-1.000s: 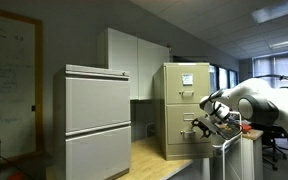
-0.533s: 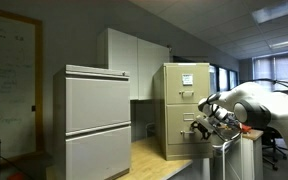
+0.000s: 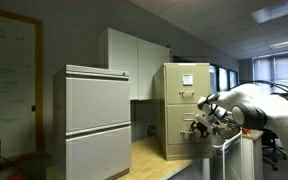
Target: Open the bottom drawer of the right cabinet
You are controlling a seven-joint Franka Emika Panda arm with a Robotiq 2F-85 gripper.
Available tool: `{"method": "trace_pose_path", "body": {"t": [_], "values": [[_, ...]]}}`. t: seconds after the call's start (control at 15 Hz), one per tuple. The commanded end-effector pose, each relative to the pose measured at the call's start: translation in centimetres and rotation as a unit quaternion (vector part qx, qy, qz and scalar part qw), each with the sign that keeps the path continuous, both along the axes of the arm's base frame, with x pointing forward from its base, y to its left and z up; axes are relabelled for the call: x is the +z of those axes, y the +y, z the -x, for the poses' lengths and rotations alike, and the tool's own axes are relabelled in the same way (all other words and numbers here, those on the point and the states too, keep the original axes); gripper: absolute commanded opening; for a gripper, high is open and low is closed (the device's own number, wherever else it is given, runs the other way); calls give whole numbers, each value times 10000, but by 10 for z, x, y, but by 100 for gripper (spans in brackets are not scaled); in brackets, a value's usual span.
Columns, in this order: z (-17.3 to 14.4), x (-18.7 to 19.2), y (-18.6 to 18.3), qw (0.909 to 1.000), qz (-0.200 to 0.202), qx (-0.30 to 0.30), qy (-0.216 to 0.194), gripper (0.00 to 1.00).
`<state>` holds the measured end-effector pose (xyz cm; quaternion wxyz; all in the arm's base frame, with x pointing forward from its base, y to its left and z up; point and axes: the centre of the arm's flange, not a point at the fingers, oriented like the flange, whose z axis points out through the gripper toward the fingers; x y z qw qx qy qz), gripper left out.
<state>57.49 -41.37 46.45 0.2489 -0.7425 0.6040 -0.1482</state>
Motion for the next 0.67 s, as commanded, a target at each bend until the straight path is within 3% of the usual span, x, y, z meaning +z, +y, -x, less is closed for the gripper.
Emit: {"method": "trace_pose_path", "body": {"t": [0.0, 0.27, 0.6], "values": [[-21, 7, -1, 9983, -79, 491, 302, 45], [-31, 57, 5, 9934, 510, 889, 516, 12], [-49, 110, 19, 9686, 1509, 1849, 694, 11]]}}
